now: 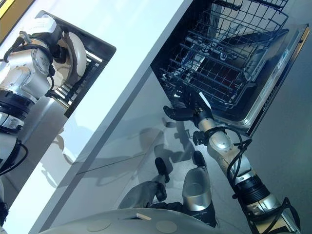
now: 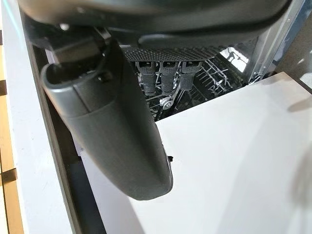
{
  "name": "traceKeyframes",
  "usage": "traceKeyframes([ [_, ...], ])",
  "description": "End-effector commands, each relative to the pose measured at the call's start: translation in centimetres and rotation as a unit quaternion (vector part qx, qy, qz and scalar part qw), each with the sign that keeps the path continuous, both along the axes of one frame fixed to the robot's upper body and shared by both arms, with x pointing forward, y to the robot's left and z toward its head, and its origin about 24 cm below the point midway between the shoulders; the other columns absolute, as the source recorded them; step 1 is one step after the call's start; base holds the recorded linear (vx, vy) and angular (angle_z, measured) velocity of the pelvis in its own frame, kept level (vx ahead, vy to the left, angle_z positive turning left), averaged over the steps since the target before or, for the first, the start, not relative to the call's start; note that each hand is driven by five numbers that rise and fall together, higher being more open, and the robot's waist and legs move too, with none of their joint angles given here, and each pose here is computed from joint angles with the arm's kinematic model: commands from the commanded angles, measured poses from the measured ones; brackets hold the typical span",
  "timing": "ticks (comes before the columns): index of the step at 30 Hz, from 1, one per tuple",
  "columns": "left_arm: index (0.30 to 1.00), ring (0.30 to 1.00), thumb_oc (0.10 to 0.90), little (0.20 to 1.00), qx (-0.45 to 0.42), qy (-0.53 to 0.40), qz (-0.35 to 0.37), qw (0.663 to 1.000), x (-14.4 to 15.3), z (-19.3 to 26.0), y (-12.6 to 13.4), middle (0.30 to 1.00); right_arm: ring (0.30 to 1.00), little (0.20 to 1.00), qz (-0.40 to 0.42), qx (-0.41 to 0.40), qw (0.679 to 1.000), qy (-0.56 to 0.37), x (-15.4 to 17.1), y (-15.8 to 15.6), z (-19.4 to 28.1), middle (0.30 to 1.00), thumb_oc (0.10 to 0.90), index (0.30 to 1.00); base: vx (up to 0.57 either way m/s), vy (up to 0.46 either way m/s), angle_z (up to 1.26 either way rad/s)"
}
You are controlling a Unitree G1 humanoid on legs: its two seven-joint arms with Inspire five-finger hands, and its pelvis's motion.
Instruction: Pick up plates and place into dishwasher.
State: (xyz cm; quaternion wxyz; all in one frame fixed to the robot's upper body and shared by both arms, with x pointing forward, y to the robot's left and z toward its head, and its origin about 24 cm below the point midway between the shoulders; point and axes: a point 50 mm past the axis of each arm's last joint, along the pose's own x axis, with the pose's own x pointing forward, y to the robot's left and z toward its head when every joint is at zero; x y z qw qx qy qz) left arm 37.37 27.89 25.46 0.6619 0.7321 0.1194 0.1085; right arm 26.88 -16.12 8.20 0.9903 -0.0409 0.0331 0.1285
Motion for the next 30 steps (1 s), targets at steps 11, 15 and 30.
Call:
traceKeyframes([
  [11,0.326,0.326,0.130,0.230,0.160,0.027,0.021,0.986,-1.8,2.4,2.2,0.326,0.900,0.900,0.056,0.052,0.988,-0.133,-0.4,1.6,5.6,0.900,0.800,0.900,0.00,-0.001,0.06],
  [15,0.300,0.300,0.100,0.200,0.172,-0.021,-0.005,0.985,-2.0,3.1,1.5,0.300,0.900,0.900,0.056,0.053,0.988,-0.132,-0.4,1.9,5.5,0.900,0.800,0.900,-0.01,0.002,0.09],
  [30,0.300,0.300,0.100,0.200,0.178,-0.073,-0.040,0.981,-3.1,3.0,2.4,0.300,0.900,0.900,0.054,0.053,0.991,-0.115,-0.7,1.6,4.3,0.900,0.800,0.900,0.00,0.022,0.11],
])
